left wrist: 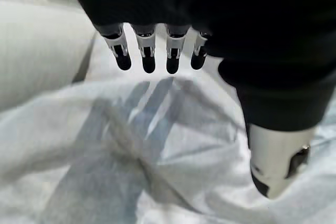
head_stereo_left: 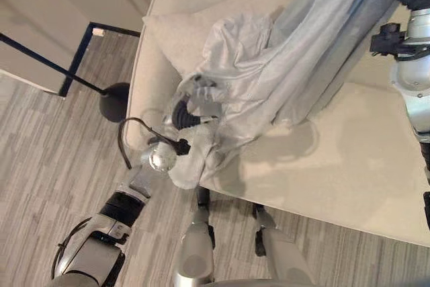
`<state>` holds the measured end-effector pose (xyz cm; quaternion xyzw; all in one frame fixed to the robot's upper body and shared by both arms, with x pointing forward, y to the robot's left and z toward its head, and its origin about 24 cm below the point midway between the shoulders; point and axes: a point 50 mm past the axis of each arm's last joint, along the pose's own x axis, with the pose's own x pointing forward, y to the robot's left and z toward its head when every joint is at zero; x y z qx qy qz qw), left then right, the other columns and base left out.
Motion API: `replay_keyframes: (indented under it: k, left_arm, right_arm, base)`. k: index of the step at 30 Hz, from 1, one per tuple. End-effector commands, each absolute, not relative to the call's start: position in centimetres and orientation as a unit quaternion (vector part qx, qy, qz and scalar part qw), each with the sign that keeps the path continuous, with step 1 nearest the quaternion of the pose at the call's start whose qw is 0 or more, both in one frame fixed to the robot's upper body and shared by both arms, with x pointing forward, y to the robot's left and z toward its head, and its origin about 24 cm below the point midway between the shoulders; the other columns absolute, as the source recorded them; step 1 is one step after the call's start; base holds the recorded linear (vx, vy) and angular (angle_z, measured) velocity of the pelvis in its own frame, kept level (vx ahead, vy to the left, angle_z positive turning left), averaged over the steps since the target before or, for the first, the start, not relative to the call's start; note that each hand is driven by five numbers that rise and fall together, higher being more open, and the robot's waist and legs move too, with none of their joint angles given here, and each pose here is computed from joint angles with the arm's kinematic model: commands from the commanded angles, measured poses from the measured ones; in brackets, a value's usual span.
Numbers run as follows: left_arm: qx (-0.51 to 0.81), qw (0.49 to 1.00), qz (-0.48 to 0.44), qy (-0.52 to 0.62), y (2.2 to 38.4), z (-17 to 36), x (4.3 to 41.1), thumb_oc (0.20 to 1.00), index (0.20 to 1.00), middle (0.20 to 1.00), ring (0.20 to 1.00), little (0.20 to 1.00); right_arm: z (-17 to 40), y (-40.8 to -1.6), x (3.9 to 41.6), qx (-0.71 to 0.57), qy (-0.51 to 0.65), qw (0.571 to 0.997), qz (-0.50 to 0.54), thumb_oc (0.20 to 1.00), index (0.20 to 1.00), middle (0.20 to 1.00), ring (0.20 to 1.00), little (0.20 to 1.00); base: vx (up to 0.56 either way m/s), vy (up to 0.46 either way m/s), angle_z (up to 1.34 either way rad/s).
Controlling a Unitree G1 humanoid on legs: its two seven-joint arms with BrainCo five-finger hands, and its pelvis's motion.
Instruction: Hang the clothes on the sofa on the clothes rack.
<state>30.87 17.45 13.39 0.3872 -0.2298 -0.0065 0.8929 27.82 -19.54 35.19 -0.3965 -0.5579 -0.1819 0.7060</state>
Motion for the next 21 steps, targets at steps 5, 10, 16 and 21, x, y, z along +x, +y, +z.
replay_keyframes:
  k: [5, 10, 16, 21]
  left_arm:
    - [0.39, 0.87, 0.034, -0.3, 19.6, 15.5, 27.7, 1.0, 1.0, 1.0, 1.0, 1.0]
    - [0.403, 0.878, 0.018, -0.257, 19.9, 13.5, 27.5, 1.0, 1.0, 1.0, 1.0, 1.0]
    - [0.451, 0.878, -0.021, -0.157, 19.6, 8.2, 28.2, 1.0, 1.0, 1.0, 1.0, 1.0]
    - [0.487, 0.863, -0.03, -0.133, 19.1, 6.5, 29.2, 1.0, 1.0, 1.0, 1.0, 1.0]
  right_arm:
    - [37.0, -21.2, 25.4, -0.4, -0.594, 0.66, -0.23, 0.2, 0.2, 0.2, 0.2, 0.2]
    - [37.0, -21.0, 25.5, -0.404, -0.592, 0.661, -0.222, 0.2, 0.2, 0.2, 0.2, 0.2]
    - [37.9, -20.0, 25.4, -0.392, -0.611, 0.654, -0.213, 0.2, 0.2, 0.2, 0.2, 0.2]
    - [38.4, -19.0, 25.2, -0.378, -0.63, 0.648, -0.202, 0.2, 0.2, 0.2, 0.2, 0.2]
  base:
    - [0.01, 0.002, 0.04]
    - [0.0, 0.002, 0.04]
    - [0.0, 0.0, 0.0]
    - [0.0, 0.0, 0.0]
